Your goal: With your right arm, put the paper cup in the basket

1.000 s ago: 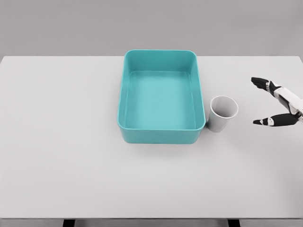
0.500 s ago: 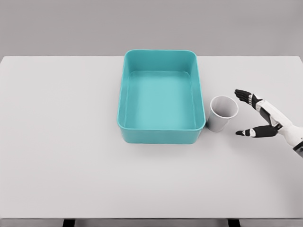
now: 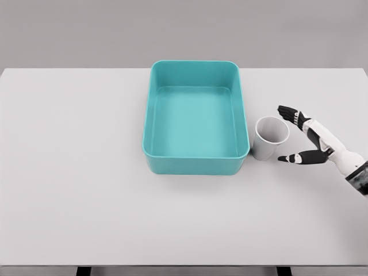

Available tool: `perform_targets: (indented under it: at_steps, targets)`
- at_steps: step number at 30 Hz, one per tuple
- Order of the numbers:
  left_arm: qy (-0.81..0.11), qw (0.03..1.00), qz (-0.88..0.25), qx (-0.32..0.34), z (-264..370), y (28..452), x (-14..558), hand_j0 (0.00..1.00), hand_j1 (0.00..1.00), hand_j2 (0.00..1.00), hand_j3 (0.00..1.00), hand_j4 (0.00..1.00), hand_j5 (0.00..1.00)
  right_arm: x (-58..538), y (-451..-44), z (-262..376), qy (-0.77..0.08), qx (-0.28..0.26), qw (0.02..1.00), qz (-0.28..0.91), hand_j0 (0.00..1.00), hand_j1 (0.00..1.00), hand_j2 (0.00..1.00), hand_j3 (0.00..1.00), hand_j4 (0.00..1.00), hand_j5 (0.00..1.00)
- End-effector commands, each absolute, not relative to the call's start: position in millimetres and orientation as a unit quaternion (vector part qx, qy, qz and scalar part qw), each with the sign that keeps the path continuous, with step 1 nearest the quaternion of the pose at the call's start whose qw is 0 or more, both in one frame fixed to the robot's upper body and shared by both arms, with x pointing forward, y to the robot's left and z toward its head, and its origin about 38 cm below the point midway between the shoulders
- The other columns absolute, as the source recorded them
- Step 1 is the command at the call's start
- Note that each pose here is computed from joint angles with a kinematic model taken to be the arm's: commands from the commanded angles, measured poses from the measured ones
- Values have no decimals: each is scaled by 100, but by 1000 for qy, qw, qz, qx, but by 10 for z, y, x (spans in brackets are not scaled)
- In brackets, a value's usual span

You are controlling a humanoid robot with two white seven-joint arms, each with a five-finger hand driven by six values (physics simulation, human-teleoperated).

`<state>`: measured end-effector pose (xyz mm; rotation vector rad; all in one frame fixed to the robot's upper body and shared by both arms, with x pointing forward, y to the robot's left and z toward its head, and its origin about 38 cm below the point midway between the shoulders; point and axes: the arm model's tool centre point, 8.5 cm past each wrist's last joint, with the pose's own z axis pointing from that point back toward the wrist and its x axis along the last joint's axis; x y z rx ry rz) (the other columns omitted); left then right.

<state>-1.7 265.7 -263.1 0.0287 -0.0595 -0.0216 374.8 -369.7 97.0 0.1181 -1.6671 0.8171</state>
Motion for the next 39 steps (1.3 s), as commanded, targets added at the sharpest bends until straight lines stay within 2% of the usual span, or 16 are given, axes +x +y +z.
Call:
perform_targets:
  at_steps: [1, 39]
  targets:
    - [-30, 999, -11, 15, -2631, 2657, -17, 100, 100, 100, 100, 100, 100, 3756, -3638, 945, -722, 58, 597, 345, 100, 100, 100, 100, 100, 100]
    - [-30, 999, -11, 14, -2631, 2656, -17, 100, 100, 100, 100, 100, 100, 3846, -3323, 905, -736, 83, 583, 335, 99, 99, 99, 99, 99, 99]
